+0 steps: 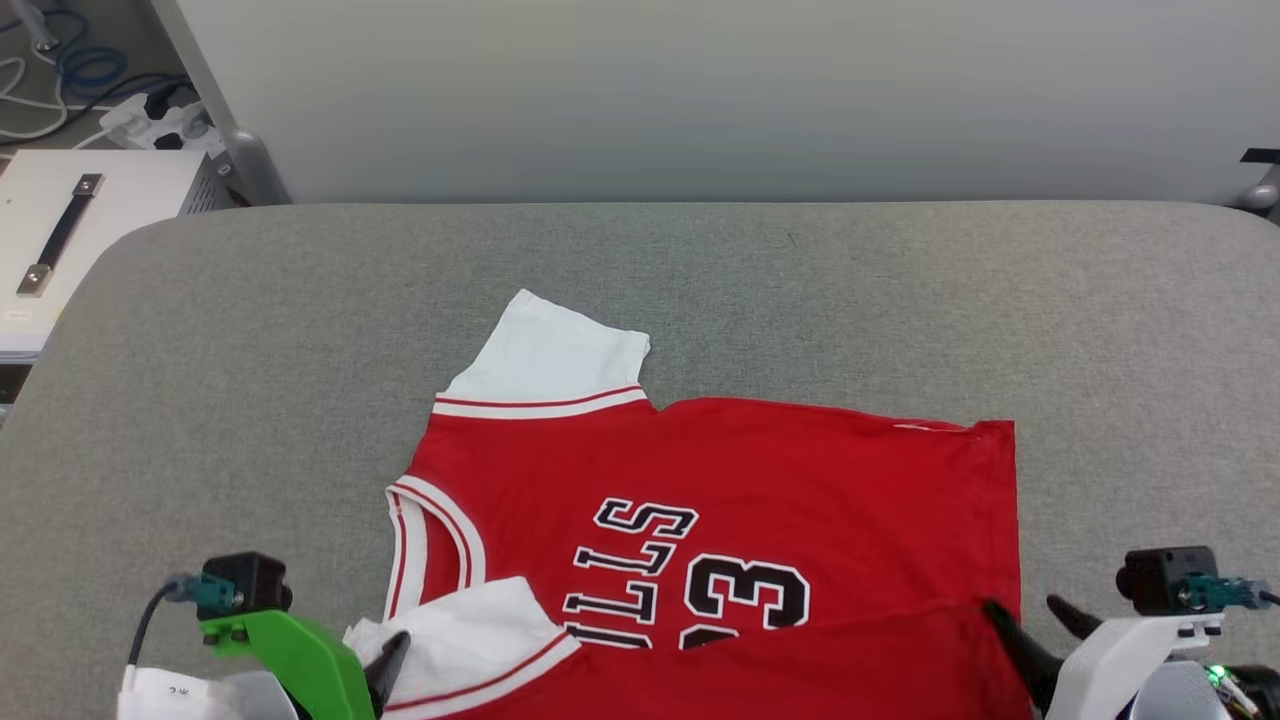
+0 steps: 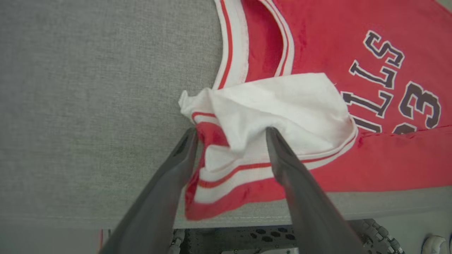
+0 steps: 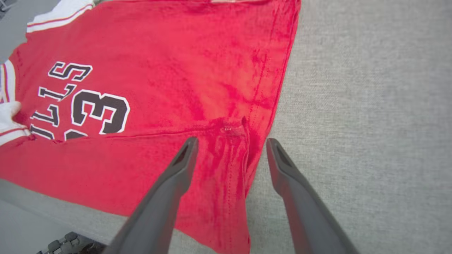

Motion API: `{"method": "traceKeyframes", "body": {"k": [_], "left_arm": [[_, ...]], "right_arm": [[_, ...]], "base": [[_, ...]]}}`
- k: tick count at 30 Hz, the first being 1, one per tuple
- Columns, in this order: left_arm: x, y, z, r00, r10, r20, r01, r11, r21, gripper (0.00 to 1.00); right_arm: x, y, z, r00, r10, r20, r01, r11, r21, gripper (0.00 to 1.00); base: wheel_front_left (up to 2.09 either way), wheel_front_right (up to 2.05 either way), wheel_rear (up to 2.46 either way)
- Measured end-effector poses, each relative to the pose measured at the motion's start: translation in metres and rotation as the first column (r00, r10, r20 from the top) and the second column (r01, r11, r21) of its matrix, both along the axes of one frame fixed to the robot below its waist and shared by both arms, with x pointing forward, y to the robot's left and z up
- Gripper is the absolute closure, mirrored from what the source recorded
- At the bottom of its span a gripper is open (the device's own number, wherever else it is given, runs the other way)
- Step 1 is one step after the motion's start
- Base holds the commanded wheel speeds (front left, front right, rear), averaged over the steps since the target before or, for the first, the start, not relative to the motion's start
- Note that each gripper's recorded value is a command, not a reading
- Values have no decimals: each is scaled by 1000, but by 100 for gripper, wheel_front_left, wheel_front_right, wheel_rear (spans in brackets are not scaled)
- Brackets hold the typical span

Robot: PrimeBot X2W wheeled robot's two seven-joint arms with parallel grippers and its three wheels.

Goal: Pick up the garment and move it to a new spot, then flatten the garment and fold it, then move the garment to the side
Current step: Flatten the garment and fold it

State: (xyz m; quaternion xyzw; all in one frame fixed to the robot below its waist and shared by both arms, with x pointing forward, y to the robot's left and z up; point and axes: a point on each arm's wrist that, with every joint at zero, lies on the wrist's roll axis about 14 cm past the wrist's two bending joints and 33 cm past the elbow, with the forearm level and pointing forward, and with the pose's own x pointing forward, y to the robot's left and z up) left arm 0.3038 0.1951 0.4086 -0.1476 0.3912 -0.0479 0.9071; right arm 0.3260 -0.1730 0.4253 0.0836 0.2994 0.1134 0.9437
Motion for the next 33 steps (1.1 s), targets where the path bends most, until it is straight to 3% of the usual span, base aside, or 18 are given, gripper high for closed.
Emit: {"method": "traceKeyframes", "body": {"k": [8, 16, 21, 29, 33], "left_arm": [[43, 3, 43, 974, -13, 228, -3, 998, 68, 0], [103, -3, 100, 854, -31, 520, -46, 990, 134, 0], [139, -12, 116, 792, -45, 609, -54, 988, 142, 0], [205, -25, 107, 791, -106, 602, 8, 987, 163, 0], [248, -37, 75, 865, -154, 477, 109, 987, 119, 0]], "right_arm": [[34, -9, 51, 953, -85, 290, 91, 996, -9, 0], [66, -23, 97, 864, -134, 486, 161, 987, -14, 0], [82, -24, 112, 831, -134, 540, 171, 985, -18, 0], [109, -23, 103, 827, -131, 546, 171, 985, -22, 0], [121, -31, 84, 841, -144, 521, 190, 981, -36, 0]], "base": [[0, 0, 0], [0, 0, 0], [0, 0, 0], [0, 0, 0], [0, 0, 0]]}}
